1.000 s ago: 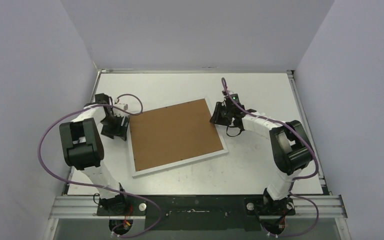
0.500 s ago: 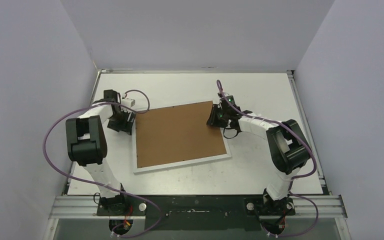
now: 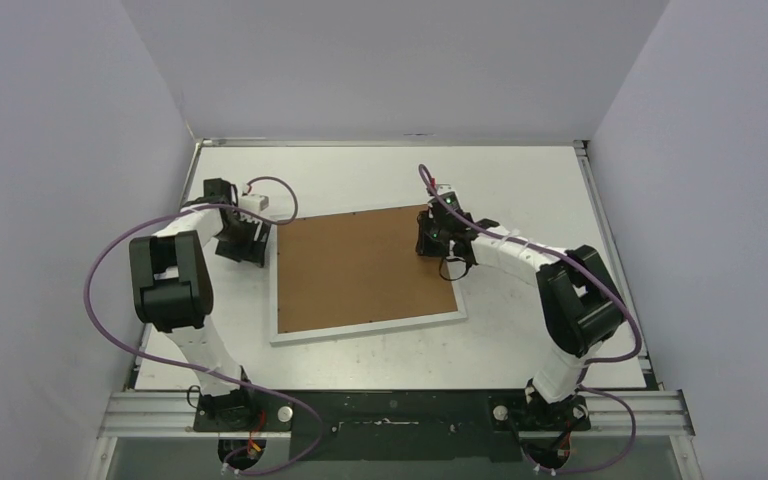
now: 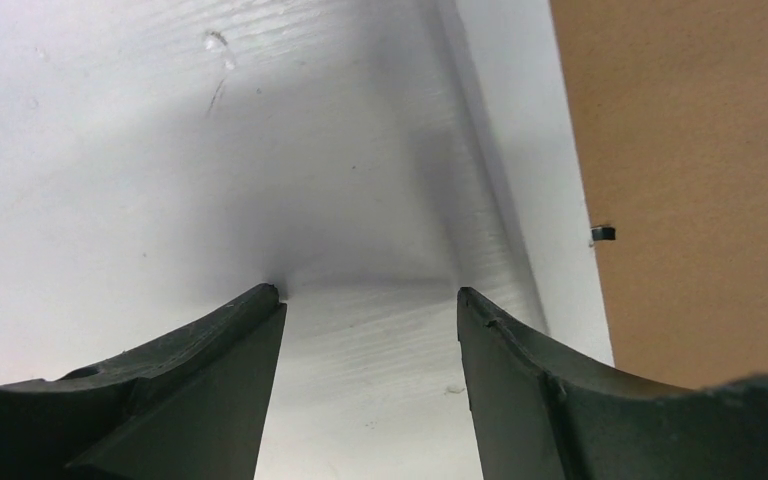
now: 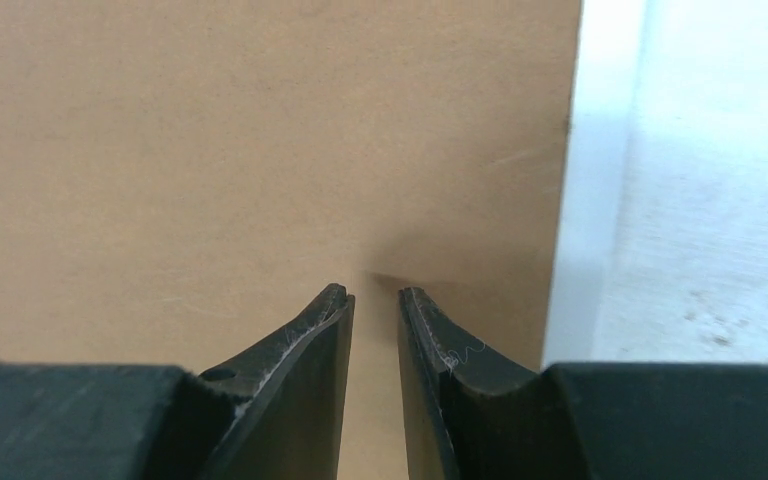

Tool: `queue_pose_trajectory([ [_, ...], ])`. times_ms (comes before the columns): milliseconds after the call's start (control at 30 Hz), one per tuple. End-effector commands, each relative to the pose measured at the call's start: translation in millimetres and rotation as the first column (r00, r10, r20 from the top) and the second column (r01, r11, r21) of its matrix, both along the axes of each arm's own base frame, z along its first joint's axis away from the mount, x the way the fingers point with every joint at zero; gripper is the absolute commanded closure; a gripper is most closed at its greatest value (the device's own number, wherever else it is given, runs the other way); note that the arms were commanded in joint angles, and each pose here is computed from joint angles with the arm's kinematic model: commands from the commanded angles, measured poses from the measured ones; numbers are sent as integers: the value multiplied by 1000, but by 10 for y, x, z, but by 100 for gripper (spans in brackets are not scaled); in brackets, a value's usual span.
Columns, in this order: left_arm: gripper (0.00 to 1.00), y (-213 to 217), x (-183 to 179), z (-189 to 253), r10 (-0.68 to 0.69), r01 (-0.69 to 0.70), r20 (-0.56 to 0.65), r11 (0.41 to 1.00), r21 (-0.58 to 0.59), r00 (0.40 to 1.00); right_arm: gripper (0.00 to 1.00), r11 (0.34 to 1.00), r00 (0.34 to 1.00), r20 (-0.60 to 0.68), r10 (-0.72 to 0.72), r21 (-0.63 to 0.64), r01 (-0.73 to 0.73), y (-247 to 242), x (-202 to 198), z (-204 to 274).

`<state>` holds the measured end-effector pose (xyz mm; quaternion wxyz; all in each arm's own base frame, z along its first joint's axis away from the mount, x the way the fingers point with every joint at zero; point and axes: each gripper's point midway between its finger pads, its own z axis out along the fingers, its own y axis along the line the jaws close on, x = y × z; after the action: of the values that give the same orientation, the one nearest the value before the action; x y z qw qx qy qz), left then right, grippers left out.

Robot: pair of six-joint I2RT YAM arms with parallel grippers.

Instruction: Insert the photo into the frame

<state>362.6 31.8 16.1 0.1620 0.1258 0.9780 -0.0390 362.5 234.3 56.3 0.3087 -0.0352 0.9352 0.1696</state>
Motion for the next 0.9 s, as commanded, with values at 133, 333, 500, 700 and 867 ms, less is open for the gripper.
queue_pose_trajectory([
  [133,38,-49,93,244,2,1,48,997,-71,999,76,985,999,46,8,-172,0,-180,56,103],
  [333,38,-176,72,202,-23,26,35,996,-85,999,79,960,999,-24,42,-277,-47,-139,-54,-125],
  [500,38,-257,80,136,-40,42,22,995,-89,999,82,934,998,-48,28,-354,-43,-196,-150,-199],
  [700,39,-297,115,118,-49,51,23,994,-93,999,83,915,995,-101,7,-402,-47,-287,-282,-422],
  [867,39,-301,113,110,-51,53,22,994,-94,998,83,911,992,-128,1,-408,-53,-323,-355,-560],
])
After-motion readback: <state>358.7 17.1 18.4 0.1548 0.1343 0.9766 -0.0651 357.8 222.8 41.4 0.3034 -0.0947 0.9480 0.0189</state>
